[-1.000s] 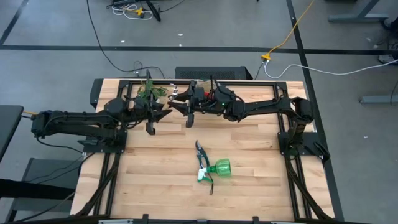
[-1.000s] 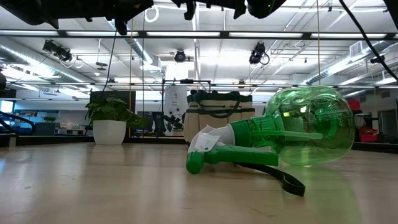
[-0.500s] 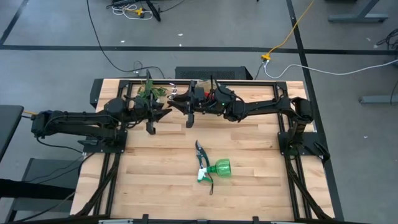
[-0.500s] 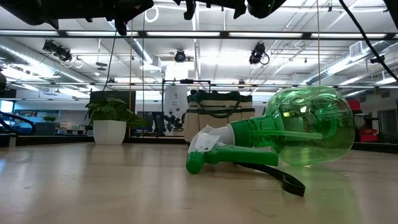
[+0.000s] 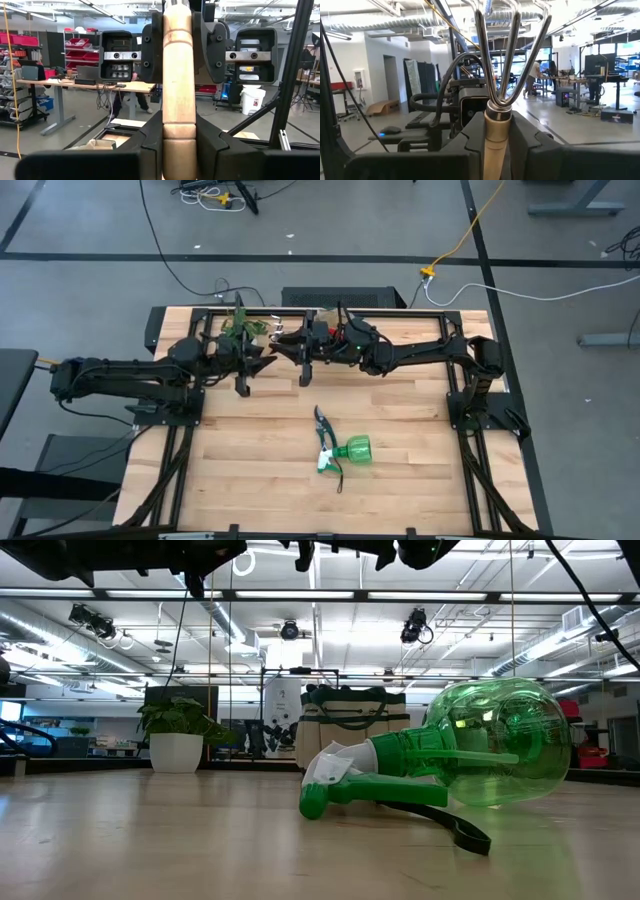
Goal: Pick & Place Garden tools in Gardening bag
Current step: Put the brown hand rake into the gardening bag
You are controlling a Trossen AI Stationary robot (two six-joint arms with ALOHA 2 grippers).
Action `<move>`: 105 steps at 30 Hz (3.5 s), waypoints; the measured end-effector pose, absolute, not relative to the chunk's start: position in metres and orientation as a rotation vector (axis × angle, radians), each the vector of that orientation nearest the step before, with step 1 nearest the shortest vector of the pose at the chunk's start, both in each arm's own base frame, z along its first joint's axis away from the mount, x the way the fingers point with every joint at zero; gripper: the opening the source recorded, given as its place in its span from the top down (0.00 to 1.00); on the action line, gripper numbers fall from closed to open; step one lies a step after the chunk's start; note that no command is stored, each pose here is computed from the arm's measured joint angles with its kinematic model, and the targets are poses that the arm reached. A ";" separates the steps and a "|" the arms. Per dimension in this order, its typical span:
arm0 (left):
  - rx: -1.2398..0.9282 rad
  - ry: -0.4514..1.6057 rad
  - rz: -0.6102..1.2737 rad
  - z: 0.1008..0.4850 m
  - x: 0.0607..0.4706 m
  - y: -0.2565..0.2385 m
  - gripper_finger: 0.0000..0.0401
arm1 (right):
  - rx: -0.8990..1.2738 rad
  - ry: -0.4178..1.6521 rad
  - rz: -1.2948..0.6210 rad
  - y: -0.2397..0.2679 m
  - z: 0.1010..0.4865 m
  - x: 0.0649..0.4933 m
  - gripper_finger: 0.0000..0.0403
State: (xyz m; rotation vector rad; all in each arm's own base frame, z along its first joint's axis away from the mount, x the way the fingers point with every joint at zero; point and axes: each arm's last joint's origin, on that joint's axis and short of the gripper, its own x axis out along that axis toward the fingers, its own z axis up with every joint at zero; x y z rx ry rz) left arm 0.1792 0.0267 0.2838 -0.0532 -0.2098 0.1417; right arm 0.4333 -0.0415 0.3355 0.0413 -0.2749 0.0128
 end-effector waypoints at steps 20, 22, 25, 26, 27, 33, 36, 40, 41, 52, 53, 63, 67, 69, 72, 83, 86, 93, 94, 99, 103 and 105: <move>-0.074 -0.206 0.145 0.283 0.179 0.027 0.73 | 0.028 -0.277 -0.004 -0.047 0.347 0.425 0.89; -0.073 -0.204 0.146 0.283 0.179 0.027 0.73 | 0.028 -0.275 -0.007 -0.049 0.350 0.422 0.89; -0.074 -0.198 0.149 0.283 0.179 0.027 0.73 | 0.027 -0.255 -0.010 -0.051 0.353 0.419 0.89; -0.072 -0.195 0.149 0.282 0.179 0.027 0.73 | 0.026 -0.245 -0.008 -0.051 0.354 0.418 0.89; -0.071 -0.193 0.149 0.282 0.179 0.027 0.73 | 0.025 -0.242 -0.007 -0.052 0.355 0.417 0.89; -0.067 -0.176 0.139 0.281 0.180 0.026 0.73 | 0.003 -0.255 -0.030 -0.054 0.369 0.406 0.89; -0.068 -0.176 0.148 0.280 0.180 0.027 0.73 | 0.002 -0.253 -0.029 -0.055 0.375 0.401 0.89; -0.070 -0.174 0.147 0.280 0.180 0.027 0.73 | 0.006 -0.204 -0.037 -0.059 0.380 0.393 0.89; -0.070 -0.173 0.147 0.280 0.180 0.027 0.73 | 0.008 -0.186 -0.045 -0.060 0.380 0.391 0.89; -0.071 -0.171 0.152 0.280 0.180 0.027 0.73 | 0.008 0.003 -0.171 -0.079 0.378 0.374 0.89; -0.071 -0.171 0.153 0.280 0.180 0.027 0.73 | 0.008 0.019 -0.186 -0.082 0.378 0.372 0.89; -0.074 -0.163 0.154 0.279 0.180 0.027 0.73 | 0.021 0.206 -0.335 -0.111 0.365 0.357 0.89; -0.074 -0.153 0.154 0.278 0.180 0.027 0.73 | 0.027 0.278 -0.394 -0.121 0.359 0.351 0.89; -0.075 -0.147 0.155 0.278 0.180 0.027 0.73 | 0.030 0.311 -0.409 -0.126 0.356 0.349 0.89; -0.074 -0.148 0.155 0.278 0.180 0.027 0.73 | 0.037 0.361 -0.430 -0.134 0.351 0.344 0.89; -0.072 -0.149 0.156 0.278 0.180 0.027 0.73 | 0.002 0.526 -0.536 -0.143 0.338 0.333 0.89; -0.072 -0.148 0.155 0.278 0.180 0.027 0.73 | -0.012 0.545 -0.536 -0.143 0.335 0.333 0.89; -0.072 -0.149 0.155 0.278 0.180 0.027 0.73 | -0.024 0.630 -0.560 -0.146 0.304 0.328 0.89; -0.072 -0.149 0.155 0.278 0.180 0.027 0.73 | -0.023 0.629 -0.563 -0.147 0.299 0.327 0.89; -0.072 -0.149 0.155 0.278 0.180 0.027 0.73 | -0.024 0.625 -0.592 -0.154 0.283 0.323 0.89; -0.072 -0.150 0.155 0.278 0.180 0.027 0.73 | -0.015 0.652 -0.591 -0.158 0.269 0.318 0.89; -0.073 -0.149 0.155 0.278 0.180 0.027 0.73 | -0.012 0.663 -0.595 -0.159 0.263 0.315 0.89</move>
